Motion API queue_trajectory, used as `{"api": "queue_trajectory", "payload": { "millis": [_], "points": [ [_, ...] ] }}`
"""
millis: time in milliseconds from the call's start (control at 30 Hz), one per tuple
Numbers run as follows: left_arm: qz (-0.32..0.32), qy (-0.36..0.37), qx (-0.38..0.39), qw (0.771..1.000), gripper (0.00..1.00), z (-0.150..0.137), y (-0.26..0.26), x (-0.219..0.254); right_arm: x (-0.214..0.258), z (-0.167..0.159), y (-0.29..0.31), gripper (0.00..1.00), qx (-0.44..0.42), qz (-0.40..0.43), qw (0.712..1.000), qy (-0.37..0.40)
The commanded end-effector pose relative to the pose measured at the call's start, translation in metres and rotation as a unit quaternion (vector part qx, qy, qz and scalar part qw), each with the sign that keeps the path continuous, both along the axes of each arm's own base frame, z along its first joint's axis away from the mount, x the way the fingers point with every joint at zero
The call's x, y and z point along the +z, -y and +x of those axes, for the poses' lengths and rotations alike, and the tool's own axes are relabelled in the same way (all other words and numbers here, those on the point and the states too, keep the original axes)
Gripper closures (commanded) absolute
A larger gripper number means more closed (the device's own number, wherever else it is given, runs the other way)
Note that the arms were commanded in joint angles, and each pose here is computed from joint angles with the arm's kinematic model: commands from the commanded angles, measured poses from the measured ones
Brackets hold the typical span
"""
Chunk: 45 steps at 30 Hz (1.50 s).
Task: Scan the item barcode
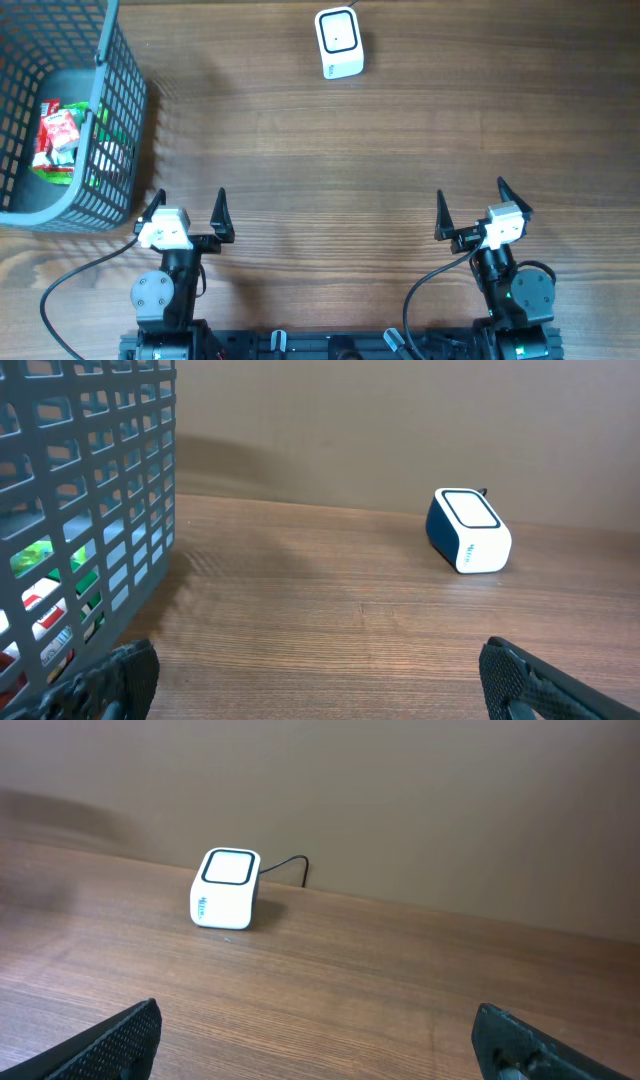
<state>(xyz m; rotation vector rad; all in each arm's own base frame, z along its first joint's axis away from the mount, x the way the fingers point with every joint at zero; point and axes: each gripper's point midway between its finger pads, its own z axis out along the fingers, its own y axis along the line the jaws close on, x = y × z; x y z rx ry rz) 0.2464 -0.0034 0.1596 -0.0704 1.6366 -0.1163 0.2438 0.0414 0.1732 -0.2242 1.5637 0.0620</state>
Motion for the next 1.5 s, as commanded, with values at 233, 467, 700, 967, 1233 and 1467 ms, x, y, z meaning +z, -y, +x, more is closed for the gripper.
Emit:
{"api": "queue_trajectory", "payload": {
  "millis": [233, 467, 700, 967, 1233, 1467],
  "points": [
    [-0.032, -0.038, -0.077, 0.996, 0.00, -0.015, 0.027, 0.016, -0.002, 0.000, -0.002, 0.00, 0.006, -0.005, 1.000, -0.002],
    [-0.081, -0.228, -0.114, 0.963, 0.00, -0.063, 0.046, 0.114, -0.002, 0.000, -0.002, 0.00, 0.006, -0.005, 1.000, -0.002],
    [0.008, -0.422, -0.063, 0.904, 0.00, 0.005, 0.014, 0.199, -0.002, 0.000, -0.002, 0.00, 0.006, -0.005, 1.000, -0.002],
    [0.061, -0.367, 0.115, 0.921, 0.00, 0.135, -0.092, 0.209, -0.002, 0.000, -0.002, 0.00, 0.006, -0.005, 1.000, -0.002],
    [-0.005, -0.414, 0.244, 0.877, 0.00, 0.096, -0.240, 0.168, -0.002, 0.000, -0.002, 0.00, 0.006, -0.005, 1.000, -0.002],
    [-0.024, -0.543, 0.021, 0.839, 0.00, 0.093, -0.204, 0.026, -0.002, 0.000, -0.002, 0.00, 0.006, -0.005, 1.000, -0.002]
  ]
}}
